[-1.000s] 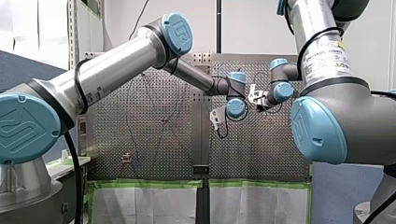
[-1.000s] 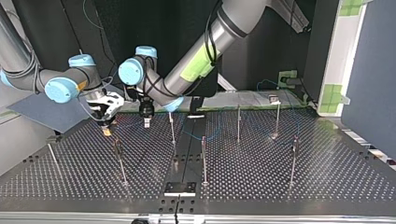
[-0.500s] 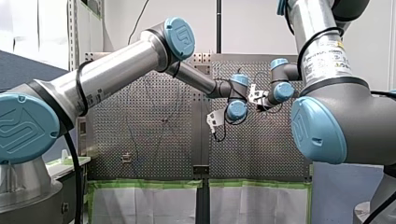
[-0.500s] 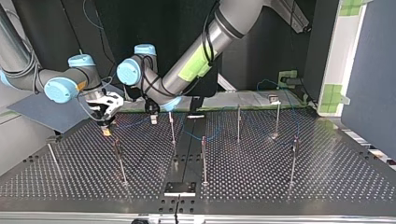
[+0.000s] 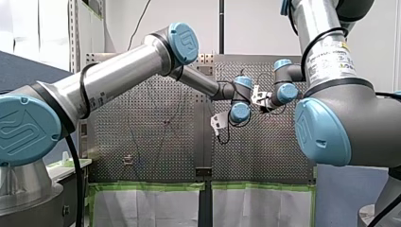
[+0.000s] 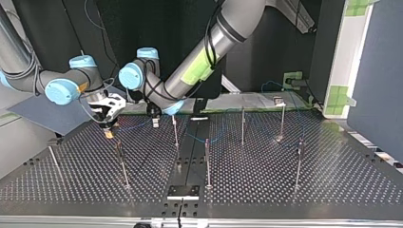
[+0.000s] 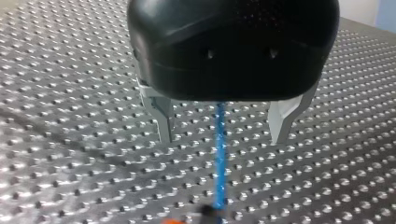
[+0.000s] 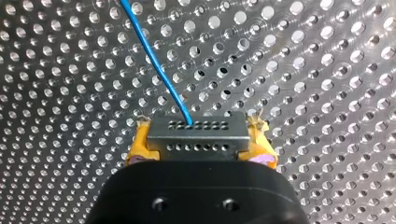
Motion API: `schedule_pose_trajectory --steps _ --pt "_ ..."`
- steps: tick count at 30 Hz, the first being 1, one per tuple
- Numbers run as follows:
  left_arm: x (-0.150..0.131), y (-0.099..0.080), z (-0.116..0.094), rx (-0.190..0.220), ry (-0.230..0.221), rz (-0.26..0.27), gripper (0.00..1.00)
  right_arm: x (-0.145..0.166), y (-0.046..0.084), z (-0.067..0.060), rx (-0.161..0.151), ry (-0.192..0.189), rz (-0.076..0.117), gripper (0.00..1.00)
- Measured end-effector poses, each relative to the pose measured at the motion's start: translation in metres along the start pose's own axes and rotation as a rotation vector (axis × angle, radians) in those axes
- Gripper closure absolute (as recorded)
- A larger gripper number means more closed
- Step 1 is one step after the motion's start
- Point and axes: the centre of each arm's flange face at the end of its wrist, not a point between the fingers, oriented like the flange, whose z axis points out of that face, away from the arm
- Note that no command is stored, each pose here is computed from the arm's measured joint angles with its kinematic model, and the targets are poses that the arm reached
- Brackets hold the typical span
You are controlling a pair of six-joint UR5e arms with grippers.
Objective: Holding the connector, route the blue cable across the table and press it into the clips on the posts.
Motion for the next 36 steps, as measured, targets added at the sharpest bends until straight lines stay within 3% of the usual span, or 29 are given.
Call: schedule_pose_trajectory --steps 13,14,15,16,17,18,20,24,26,27,28,29,36 --pt "0.038 0.001 0.008 -0.030 0.065 0.008 0.00 0.000 0.001 0.000 0.002 0.000 0.000 1.00" --pt "0.037 0.000 0.008 -0.034 0.066 0.009 0.14 0.000 0.001 0.000 0.002 0.000 0.000 1.00" --pt "0.035 -0.001 0.008 -0.036 0.065 0.009 0.14 0.000 0.001 0.000 0.002 0.000 0.000 1.00" --pt "0.033 -0.003 0.009 -0.037 0.063 0.007 0.32 0.000 0.001 0.000 0.002 0.000 0.000 1.00" --pt "0.030 -0.004 0.009 -0.037 0.060 0.004 0.40 0.000 0.001 0.000 0.002 0.000 0.000 1.00" --pt "0.028 -0.006 0.009 -0.036 0.058 0.002 0.40 0.000 0.001 0.000 0.002 0.000 0.000 1.00" --pt "0.025 -0.008 0.009 -0.034 0.053 -0.002 0.49 0.000 0.001 0.000 0.002 0.000 0.000 1.00" --pt "0.023 -0.011 0.008 -0.031 0.050 -0.001 0.49 0.000 0.001 0.000 0.002 0.000 0.000 1.00" --pt "0.023 -0.012 0.006 -0.037 0.046 0.001 0.62 0.000 0.001 0.000 0.003 0.000 0.000 1.00" --pt "0.023 -0.012 0.006 -0.041 0.044 0.002 0.62 0.000 0.001 0.000 0.003 0.000 0.001 1.00" --pt "0.022 -0.012 0.005 -0.045 0.041 0.003 0.84 0.000 0.001 0.000 0.003 0.000 0.001 1.00" --pt "0.021 -0.012 0.004 -0.051 0.037 0.003 0.97 0.000 0.001 0.000 0.002 0.000 0.002 1.00" --pt "0.015 -0.015 0.003 -0.051 0.023 -0.009 1.00 0.002 0.001 -0.001 0.003 -0.002 0.004 1.00"
